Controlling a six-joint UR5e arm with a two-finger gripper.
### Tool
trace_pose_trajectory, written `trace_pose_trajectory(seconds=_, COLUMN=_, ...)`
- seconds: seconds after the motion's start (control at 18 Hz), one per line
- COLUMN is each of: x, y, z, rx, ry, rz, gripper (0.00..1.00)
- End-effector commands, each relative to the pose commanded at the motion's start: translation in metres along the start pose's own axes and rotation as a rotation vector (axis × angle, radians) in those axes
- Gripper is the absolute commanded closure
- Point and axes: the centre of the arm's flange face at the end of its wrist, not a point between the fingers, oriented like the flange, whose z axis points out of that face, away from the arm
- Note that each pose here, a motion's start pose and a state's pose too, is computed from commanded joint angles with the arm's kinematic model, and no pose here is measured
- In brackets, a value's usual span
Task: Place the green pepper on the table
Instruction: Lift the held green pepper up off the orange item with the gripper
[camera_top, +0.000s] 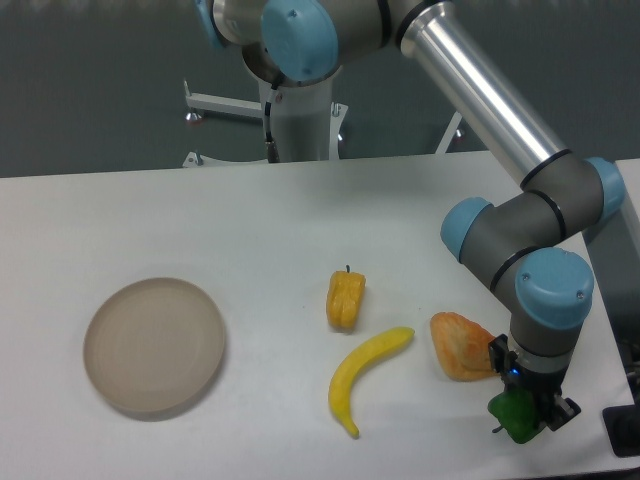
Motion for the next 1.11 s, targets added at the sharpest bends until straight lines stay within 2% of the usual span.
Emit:
trace_pose_trajectory(seconds=0.28, x=0.005, y=-0.003, z=-0.005, rx=0.011, ry=0.013, rz=0.002, gripper=0.65)
trace_pose_trajectory(seconds=0.72, x=0.052, y=0.004, z=-0.059, rx=0.022, ry=0.105, rz=-0.002, gripper=0.65)
trace_pose_trajectory(seconds=1.0, x=0.085, y=0.042, z=-0.087, rx=0.063, ry=0.154, rz=-0.03, gripper=0.65)
trace_pose_trajectory(seconds=1.11, x=0.099, y=0.06, z=-0.091, rx=0.067, ry=0.171, rz=0.001, gripper=0.65)
